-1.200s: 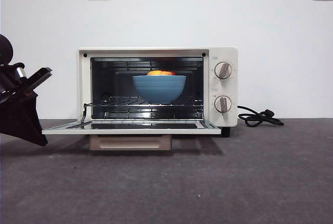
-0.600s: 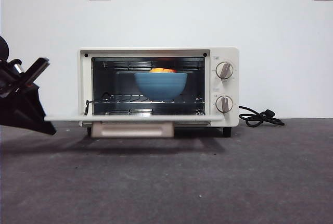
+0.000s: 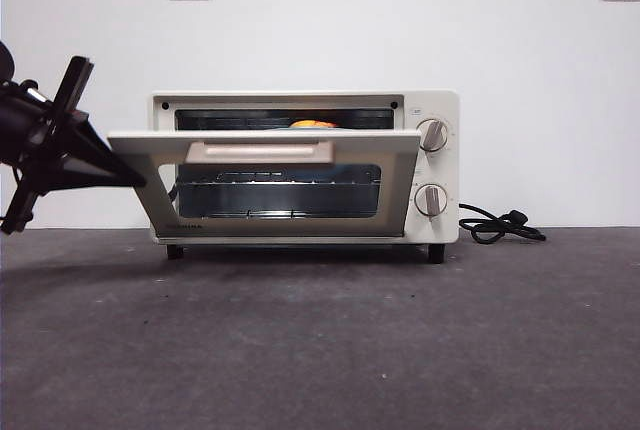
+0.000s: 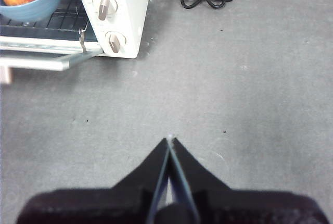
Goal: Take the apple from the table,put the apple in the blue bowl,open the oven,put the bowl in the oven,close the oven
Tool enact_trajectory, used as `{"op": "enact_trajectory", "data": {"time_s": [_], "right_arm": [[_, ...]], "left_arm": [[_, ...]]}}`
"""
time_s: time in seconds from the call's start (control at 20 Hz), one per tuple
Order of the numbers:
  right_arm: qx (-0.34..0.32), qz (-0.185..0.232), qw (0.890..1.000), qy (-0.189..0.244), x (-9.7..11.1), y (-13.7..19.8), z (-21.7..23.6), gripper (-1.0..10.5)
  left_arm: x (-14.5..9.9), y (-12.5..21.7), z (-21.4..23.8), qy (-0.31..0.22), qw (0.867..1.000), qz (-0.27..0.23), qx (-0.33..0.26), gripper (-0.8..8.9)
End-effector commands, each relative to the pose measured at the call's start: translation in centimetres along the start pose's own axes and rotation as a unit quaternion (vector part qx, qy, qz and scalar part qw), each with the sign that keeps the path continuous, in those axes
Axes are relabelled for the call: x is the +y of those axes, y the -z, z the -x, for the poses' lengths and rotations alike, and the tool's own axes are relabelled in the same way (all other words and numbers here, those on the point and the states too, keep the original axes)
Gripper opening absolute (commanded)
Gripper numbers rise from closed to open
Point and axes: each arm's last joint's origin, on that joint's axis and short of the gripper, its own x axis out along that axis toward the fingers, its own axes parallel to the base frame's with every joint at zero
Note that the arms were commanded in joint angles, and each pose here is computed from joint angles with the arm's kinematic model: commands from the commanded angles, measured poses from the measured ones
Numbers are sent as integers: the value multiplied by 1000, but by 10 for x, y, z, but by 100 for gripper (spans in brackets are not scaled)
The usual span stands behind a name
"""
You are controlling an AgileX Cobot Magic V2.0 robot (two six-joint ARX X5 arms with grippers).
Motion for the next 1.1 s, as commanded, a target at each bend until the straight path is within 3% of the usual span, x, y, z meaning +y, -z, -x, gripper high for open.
{"op": "enact_trajectory", "data": {"time_s": [0.05,0.5,0.7,0.95,1.1], "right_arm": [[-1,-6,1000,-1,0,1,-2,-8],[-1,-6,1000,0,0,1,-2,-2],[5,-11,1000,1,0,2,-2,1],[20,-20,1000,5,1,3,-6,1],[31,-16,999,7,2,4,-8,1]], "left_arm": [[-12,-11,2,26,999,9,-15,-6],[-63,-54,16,84,995,-37,-38,-5],[-81,-53,25,104,992,-59,-27,-5],[-120,-23,54,83,986,-145,-23,-5],[-150,12,82,4,974,-224,-34,-5]]}}
